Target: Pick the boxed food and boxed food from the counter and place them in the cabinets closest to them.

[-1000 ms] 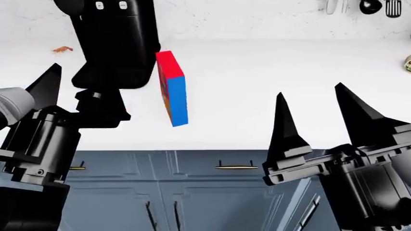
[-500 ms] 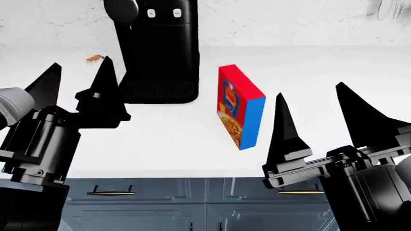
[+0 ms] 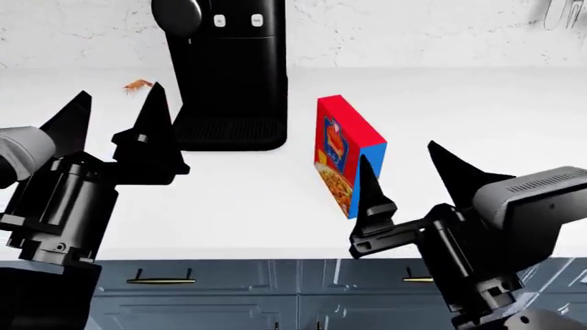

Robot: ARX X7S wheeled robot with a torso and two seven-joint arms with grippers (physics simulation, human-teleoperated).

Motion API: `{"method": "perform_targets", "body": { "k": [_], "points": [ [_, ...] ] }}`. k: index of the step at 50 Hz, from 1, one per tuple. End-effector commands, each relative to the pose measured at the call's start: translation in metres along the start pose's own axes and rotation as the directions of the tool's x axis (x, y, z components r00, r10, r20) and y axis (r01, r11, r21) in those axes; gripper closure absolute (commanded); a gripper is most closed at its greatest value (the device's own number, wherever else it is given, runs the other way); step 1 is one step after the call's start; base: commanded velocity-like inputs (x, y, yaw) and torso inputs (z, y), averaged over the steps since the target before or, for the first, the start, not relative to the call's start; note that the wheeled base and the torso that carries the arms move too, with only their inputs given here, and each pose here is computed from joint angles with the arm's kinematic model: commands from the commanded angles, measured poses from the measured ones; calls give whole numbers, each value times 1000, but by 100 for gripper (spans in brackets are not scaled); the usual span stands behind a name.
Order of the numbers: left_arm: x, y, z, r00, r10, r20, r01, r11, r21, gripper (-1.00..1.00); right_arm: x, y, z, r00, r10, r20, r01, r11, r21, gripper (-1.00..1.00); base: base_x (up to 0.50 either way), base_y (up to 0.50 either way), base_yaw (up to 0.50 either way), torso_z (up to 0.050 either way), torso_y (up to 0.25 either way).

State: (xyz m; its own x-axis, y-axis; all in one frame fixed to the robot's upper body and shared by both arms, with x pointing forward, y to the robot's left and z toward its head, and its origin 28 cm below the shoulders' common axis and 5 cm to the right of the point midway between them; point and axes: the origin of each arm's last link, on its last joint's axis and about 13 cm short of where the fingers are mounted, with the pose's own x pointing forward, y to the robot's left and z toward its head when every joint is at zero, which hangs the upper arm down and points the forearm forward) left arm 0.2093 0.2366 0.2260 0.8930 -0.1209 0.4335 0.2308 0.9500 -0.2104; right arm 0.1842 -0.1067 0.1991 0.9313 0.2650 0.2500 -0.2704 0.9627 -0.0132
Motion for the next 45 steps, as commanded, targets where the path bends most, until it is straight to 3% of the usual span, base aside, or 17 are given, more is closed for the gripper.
{"method": "perform_targets", "body": {
  "k": [1,25,45],
  "points": [
    [0,0,0,1000,-4,-4,4,1000,0,-100,10,1,-14,991,36,-129,-34,999,11,-100,0,0,0,0,0],
    [-1,-1,-1,1000,-11,-5,11,1000,6,-100,31,-4,-39,975,-21,-219,29,999,34,-100,0,0,0,0,0],
    [0,-3,-3,1000,-17,-12,17,1000,16,-100,65,-16,-37,954,-20,-301,39,998,57,-100,0,0,0,0,0]
  ]
}}
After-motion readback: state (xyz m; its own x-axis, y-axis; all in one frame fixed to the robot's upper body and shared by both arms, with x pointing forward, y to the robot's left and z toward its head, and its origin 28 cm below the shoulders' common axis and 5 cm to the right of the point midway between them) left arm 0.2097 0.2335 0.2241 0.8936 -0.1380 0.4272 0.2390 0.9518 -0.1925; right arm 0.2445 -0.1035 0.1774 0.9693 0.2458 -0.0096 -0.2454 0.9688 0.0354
